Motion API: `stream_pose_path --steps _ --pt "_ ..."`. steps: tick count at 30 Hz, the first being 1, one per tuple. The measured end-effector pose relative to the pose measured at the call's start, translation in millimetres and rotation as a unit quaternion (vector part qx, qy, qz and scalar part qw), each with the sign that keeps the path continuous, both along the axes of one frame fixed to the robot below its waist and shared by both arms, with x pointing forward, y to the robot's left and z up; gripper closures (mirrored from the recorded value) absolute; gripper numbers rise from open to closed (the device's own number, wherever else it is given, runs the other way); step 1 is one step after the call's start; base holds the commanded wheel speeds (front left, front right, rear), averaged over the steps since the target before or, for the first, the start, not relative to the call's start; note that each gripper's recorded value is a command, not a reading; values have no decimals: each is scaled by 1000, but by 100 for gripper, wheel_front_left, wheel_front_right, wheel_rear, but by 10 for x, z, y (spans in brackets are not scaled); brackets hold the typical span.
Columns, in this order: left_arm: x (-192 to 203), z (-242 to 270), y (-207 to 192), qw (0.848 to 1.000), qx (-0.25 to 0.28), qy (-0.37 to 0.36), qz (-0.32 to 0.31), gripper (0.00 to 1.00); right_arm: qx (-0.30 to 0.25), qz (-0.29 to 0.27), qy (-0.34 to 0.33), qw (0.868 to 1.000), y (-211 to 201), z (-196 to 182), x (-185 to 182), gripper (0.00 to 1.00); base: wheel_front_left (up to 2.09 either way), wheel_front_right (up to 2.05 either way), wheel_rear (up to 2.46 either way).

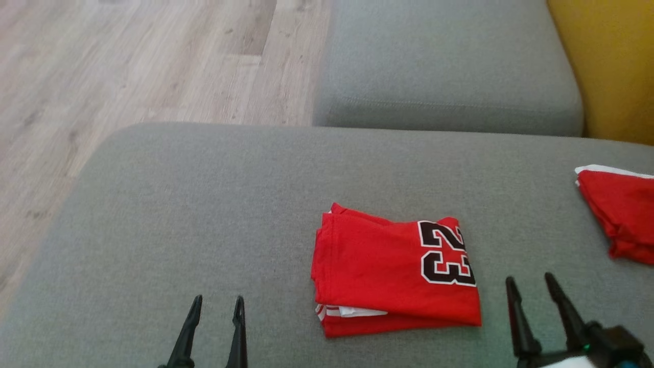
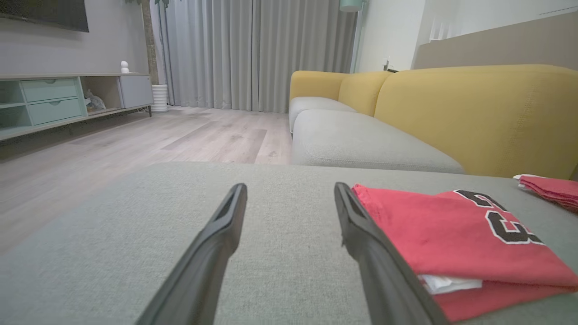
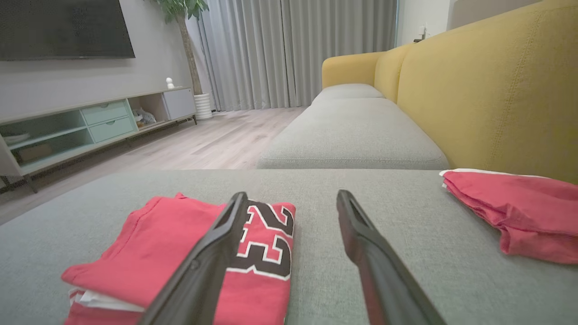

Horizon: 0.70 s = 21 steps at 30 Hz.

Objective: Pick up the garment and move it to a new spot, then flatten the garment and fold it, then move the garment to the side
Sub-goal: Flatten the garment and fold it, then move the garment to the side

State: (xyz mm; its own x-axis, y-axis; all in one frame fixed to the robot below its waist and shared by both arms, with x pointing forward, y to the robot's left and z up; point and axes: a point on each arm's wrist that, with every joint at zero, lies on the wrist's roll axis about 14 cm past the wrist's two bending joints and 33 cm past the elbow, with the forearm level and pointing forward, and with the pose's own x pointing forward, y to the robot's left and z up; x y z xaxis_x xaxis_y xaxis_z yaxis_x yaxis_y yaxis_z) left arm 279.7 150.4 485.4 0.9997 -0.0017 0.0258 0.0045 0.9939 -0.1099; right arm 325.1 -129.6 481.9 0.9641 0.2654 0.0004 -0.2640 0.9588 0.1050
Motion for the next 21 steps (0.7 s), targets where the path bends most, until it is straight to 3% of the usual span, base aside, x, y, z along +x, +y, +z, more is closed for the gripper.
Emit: stream_pose_path --steps 21 --pt "-92 -112 27 1000 11 12 -6 0 -16 -20 2 1000 -29 -69 -245 0 0 0 0"
